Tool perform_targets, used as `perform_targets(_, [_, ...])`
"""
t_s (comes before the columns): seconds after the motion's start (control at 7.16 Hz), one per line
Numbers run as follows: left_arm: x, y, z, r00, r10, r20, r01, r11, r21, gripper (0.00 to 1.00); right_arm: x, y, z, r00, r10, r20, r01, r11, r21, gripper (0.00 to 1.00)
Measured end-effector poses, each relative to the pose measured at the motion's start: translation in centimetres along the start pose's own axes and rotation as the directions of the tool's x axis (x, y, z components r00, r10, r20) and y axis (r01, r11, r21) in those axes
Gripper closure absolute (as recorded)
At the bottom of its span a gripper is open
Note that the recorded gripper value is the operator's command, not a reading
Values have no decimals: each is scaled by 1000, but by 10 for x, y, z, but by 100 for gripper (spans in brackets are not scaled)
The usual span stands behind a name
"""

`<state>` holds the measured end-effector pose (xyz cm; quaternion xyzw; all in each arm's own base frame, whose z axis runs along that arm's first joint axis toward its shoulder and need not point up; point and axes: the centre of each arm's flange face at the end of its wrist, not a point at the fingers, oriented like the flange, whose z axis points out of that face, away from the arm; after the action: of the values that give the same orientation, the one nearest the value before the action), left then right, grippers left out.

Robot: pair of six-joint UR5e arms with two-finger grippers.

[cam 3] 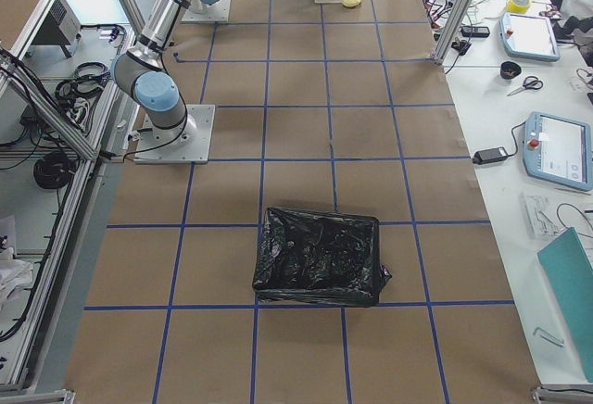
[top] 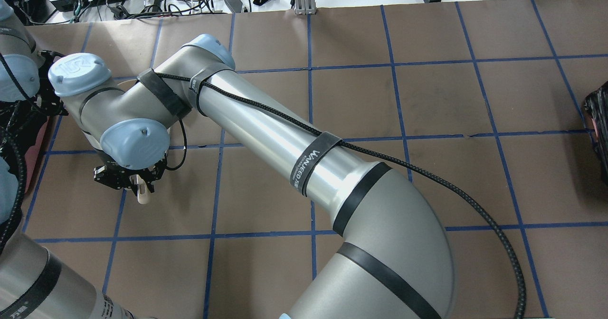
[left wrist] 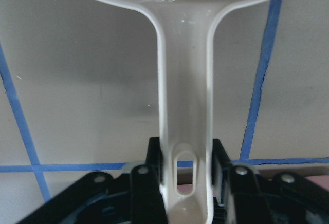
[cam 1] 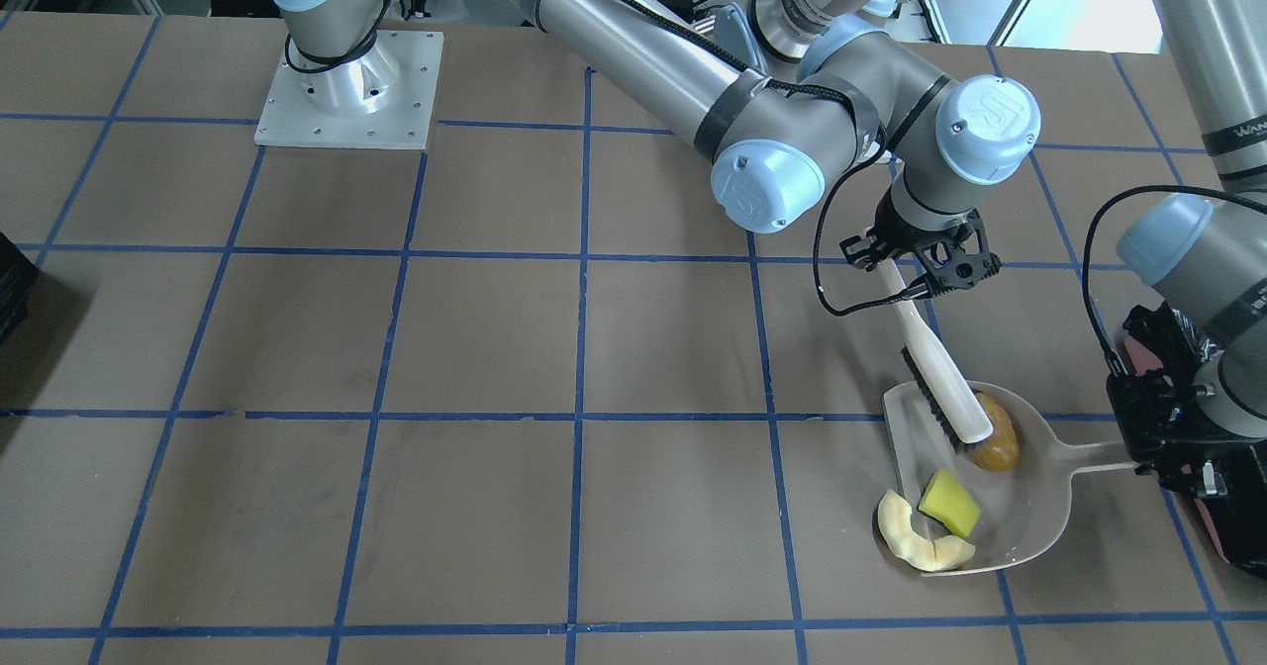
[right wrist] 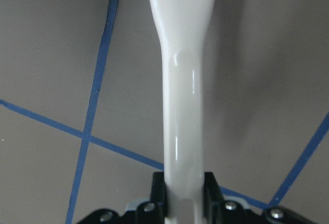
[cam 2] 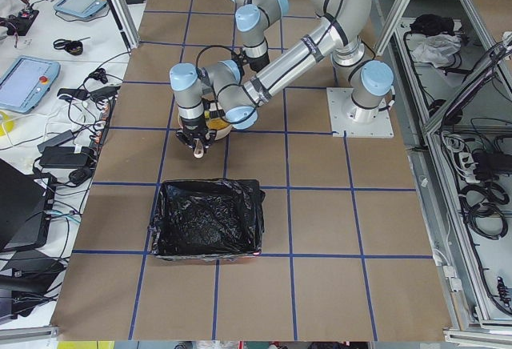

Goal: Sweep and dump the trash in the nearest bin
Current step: 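Sweep the potato-like item into the dustpan with the brush in the right gripper, then sweep the banana peel and sponge into the dustpan with the right gripper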

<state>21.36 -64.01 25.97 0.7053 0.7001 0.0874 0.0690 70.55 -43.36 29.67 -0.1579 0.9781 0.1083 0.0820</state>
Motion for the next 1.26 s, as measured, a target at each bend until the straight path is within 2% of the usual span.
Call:
perform_targets(0.14, [0,0,0,1000,0,0,0,1000,0,100,10,1,-19,1000,31,2,-31,1000,4,100])
perform_targets(0.28, [0,0,0,1000,1,0,-1,1000,0,100,32,-13,-35,996,88,5,-88,996,15,100])
perform_targets(0.42, [0,0,0,1000,1,0,-1,1000,0,100,61,-34,-44,984,180,13,-180,983,28,100])
perform_targets(0.56, [0,0,0,1000,2,0,-2,1000,0,100,85,-58,-46,951,305,43,-307,950,51,100])
perform_targets(0.7, [0,0,0,1000,2,-1,-2,1000,0,100,98,-79,-42,900,427,90,-433,898,75,100])
perform_targets(0.84, [0,0,1,1000,2,-1,-2,1000,0,100,104,-94,-31,855,504,123,-515,853,86,100])
perform_targets(0.98, [0,0,1,1000,2,-1,-2,1000,1,100,106,-106,-17,836,532,137,-546,833,94,100])
perform_targets(1.12, [0,0,1,1000,2,-1,-2,1000,1,100,106,-112,-7,841,522,141,-537,838,98,100])
perform_targets(1.26, [0,0,1,1000,1,-1,-1,1000,1,100,103,-113,-1,867,479,139,-494,864,101,100])
